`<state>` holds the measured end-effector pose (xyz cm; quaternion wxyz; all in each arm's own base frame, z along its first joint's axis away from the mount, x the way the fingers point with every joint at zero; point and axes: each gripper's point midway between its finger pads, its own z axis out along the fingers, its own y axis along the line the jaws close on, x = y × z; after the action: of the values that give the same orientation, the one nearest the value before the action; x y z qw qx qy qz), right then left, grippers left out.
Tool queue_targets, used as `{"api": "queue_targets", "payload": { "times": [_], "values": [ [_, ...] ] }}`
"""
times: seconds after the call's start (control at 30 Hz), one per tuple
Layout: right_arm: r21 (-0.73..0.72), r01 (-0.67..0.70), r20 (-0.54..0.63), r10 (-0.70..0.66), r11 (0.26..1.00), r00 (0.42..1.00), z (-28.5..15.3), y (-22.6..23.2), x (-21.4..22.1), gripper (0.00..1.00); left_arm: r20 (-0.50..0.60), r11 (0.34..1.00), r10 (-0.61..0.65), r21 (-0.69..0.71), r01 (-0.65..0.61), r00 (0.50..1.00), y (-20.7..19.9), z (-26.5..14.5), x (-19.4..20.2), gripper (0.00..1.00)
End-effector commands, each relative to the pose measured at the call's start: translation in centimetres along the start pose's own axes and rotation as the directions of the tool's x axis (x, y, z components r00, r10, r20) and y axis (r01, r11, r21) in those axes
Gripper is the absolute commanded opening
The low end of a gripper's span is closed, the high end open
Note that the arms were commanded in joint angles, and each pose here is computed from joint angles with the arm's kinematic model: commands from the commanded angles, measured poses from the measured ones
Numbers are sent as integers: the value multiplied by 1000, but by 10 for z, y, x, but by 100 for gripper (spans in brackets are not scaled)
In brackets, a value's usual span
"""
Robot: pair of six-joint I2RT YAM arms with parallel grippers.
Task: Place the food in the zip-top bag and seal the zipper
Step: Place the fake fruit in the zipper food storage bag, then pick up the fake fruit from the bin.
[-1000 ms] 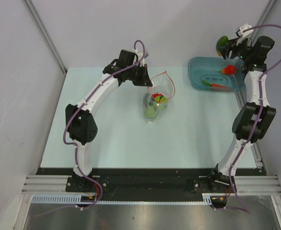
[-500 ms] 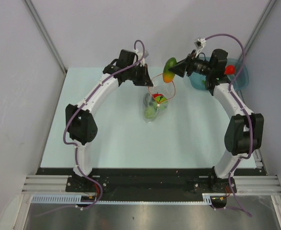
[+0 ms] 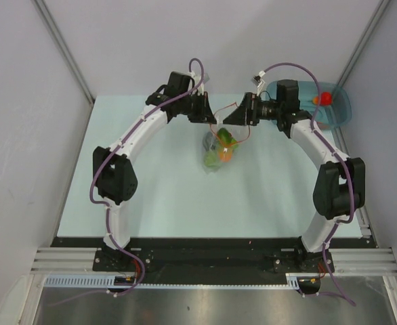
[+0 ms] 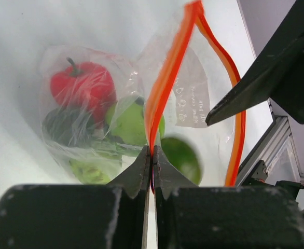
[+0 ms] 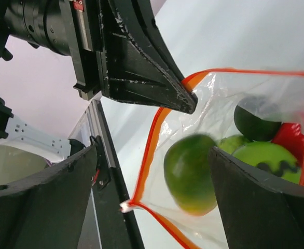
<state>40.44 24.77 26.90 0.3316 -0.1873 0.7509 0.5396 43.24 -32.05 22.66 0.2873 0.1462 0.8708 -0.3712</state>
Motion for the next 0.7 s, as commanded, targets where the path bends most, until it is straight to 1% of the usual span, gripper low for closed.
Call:
{"api": "queue_targets", "payload": {
  "times": [0.0, 0.07, 0.1, 0.13, 0.17, 0.2, 0.23, 0.3, 0.33, 0.37, 0.4, 0.43, 0.47, 0.53, 0.57, 0.63, 0.67],
  "values": [
    [9, 22, 69, -23, 1000, 997, -26, 8, -31, 92, 78, 998, 30, 52, -34, 997, -25, -27, -22, 6],
    [12, 52, 121, -53, 999, 991, -38, 8, -58, 92, 80, 998, 30, 51, -34, 996, -25, -27, -22, 7],
    [47, 56, 159, -63, 997, 985, -54, -4, -73, 92, 81, 998, 32, 49, -36, 996, -25, -27, -22, 7],
    [71, 94, 198, -106, 993, 975, -66, -5, -92, 92, 81, 998, 31, 51, -35, 996, -25, -28, -22, 7],
    [99, 100, 219, -120, 990, 968, -73, -18, -101, 91, 83, 998, 33, 50, -37, 996, -25, -27, -23, 6],
    [172, 106, 268, -150, 979, 952, -98, -39, -117, 91, 82, 998, 31, 50, -35, 996, -25, -27, -22, 6],
    [230, 147, 280, -210, 962, 937, -109, -51, -126, 90, 83, 998, 32, 50, -36, 996, -25, -27, -23, 6],
    [387, 139, 309, -271, 911, 912, -136, -91, -146, 89, 86, 998, 32, 50, -36, 996, -25, -27, -23, 6],
    [470, 158, 303, -327, 868, 895, -158, -115, -153, 91, 89, 998, 33, 49, -37, 995, -25, -28, -24, 7],
    [548, 133, 312, -349, 826, 884, -173, -141, -163, 92, 89, 998, 33, 49, -37, 995, -25, -28, -24, 7],
    [607, 94, 322, -352, 789, 879, -186, -162, -167, 92, 91, 998, 32, 48, -37, 995, -25, -28, -25, 7],
    [675, 38, 333, -351, 737, 875, -205, -185, -170, 91, 91, 998, 32, 47, -36, 995, -25, -27, -25, 6],
    [765, -10, 328, -377, 643, 866, -224, -217, -179, 91, 91, 998, 31, 45, -36, 995, -24, -27, -25, 7],
    [838, -72, 320, -380, 542, 868, -252, -251, -178, 91, 94, 998, 34, 41, -38, 995, -24, -27, -25, 7],
    [879, -120, 321, -385, 461, 865, -270, -271, -177, 89, 94, 998, 35, 40, -39, 995, -24, -27, -25, 7],
    [903, -156, 320, -384, 401, 866, -289, -305, -175, 87, 92, 999, 34, 37, -37, 995, -23, -27, -25, 7],
    [911, -203, 341, -381, 359, 859, -299, -318, -174, 87, 93, 999, 34, 39, -38, 995, -23, -26, -25, 7]
  ]
}}
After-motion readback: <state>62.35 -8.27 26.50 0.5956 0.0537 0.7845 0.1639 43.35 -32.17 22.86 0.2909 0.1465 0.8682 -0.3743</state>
